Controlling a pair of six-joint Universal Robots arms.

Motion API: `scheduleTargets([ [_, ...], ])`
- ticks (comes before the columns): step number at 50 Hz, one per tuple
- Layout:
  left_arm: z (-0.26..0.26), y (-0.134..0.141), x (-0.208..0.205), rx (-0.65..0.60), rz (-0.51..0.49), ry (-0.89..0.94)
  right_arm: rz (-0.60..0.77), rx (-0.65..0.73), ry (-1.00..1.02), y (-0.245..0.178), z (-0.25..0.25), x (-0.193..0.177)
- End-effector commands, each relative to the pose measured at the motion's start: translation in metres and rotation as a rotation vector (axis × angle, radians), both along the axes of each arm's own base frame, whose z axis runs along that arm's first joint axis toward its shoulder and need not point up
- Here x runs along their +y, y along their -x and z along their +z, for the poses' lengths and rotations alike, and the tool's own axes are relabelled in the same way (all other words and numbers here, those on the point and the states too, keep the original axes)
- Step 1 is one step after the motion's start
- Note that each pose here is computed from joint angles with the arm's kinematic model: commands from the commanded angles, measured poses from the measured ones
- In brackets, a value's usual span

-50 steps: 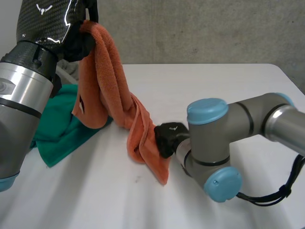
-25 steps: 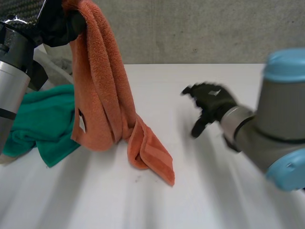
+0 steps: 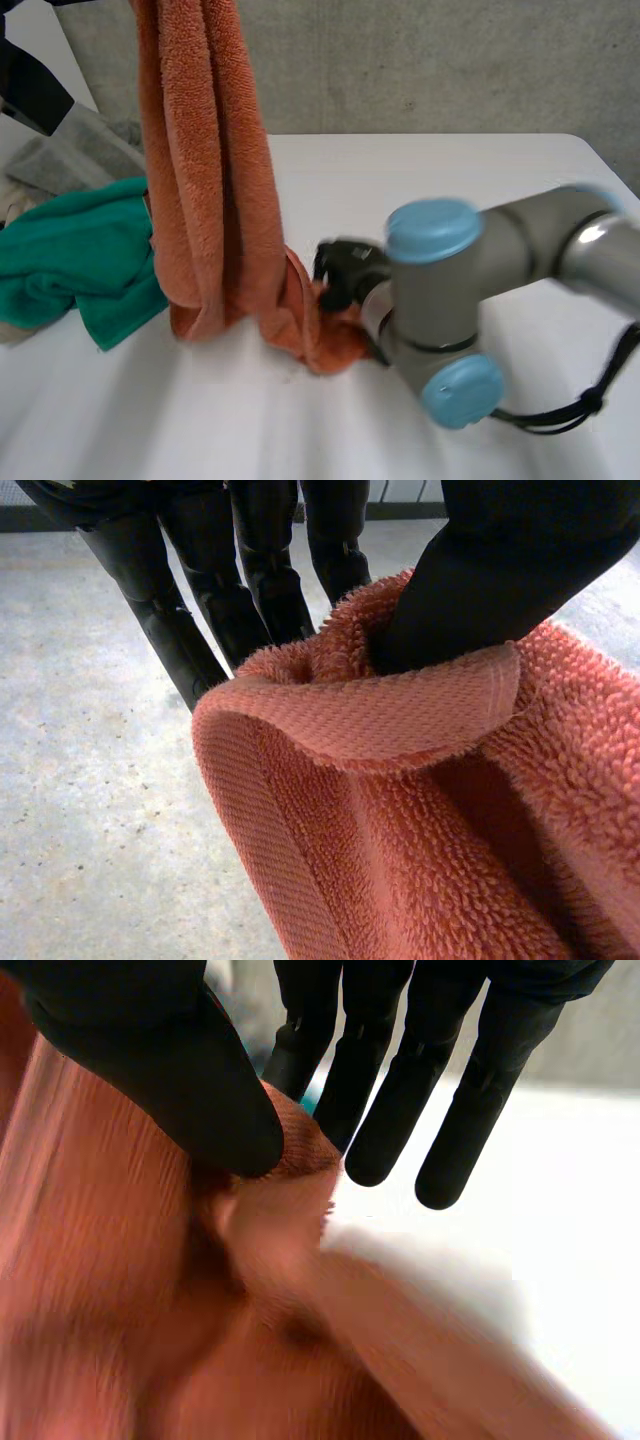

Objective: Fold the laundry.

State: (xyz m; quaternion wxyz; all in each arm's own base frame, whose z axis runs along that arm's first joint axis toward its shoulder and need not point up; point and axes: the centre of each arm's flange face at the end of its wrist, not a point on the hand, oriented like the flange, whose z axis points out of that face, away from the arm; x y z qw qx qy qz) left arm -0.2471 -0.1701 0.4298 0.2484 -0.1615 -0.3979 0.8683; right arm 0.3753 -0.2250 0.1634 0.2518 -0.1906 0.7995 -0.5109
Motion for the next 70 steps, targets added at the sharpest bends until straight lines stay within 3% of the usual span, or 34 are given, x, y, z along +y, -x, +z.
scheduleTargets([
  [1, -0.010, -0.005, 0.005, -0.026, 0.005, -0.043, -0.069, -0.017, 0.258, 0.065, 0.099, -0.033],
  [4, -0.025, -0.006, 0.008, -0.060, 0.007, -0.106, -0.039, 0.100, 0.259, 0.090, 0.103, -0.053],
  [11, -0.088, -0.010, 0.011, -0.170, 0.017, -0.317, -0.081, 0.206, 0.199, 0.126, 0.104, -0.096],
  [17, -0.141, -0.014, 0.013, -0.248, 0.018, -0.469, -0.136, 0.234, 0.219, 0.136, 0.078, -0.143],
  [23, -0.175, -0.003, 0.019, -0.333, -0.092, -0.555, -0.267, 0.238, 0.371, 0.133, 0.043, -0.194],
  [27, -0.190, 0.001, 0.011, -0.358, -0.101, -0.610, -0.351, 0.218, 0.472, 0.134, 0.043, -0.210],
  [33, -0.189, 0.002, 0.006, -0.358, -0.097, -0.609, -0.368, 0.227, 0.490, 0.139, 0.067, -0.194],
  [39, -0.181, 0.003, 0.003, -0.346, -0.093, -0.583, -0.287, 0.383, 0.461, 0.156, 0.111, -0.131],
  [45, -0.164, 0.002, 0.000, -0.319, -0.084, -0.527, -0.100, 0.644, 0.221, 0.172, 0.062, -0.076],
  [49, -0.153, 0.000, -0.009, -0.291, -0.064, -0.479, -0.036, 0.711, 0.136, 0.180, 0.034, -0.051],
  [55, -0.146, 0.000, -0.014, -0.272, -0.056, -0.447, -0.020, 0.671, 0.185, 0.184, 0.002, -0.047],
  [62, -0.139, 0.001, -0.016, -0.261, -0.050, -0.425, -0.041, 0.635, 0.274, 0.178, -0.041, -0.070],
  [70, -0.126, 0.000, -0.017, -0.238, -0.039, -0.389, -0.101, 0.641, 0.330, 0.182, -0.028, -0.082],
])
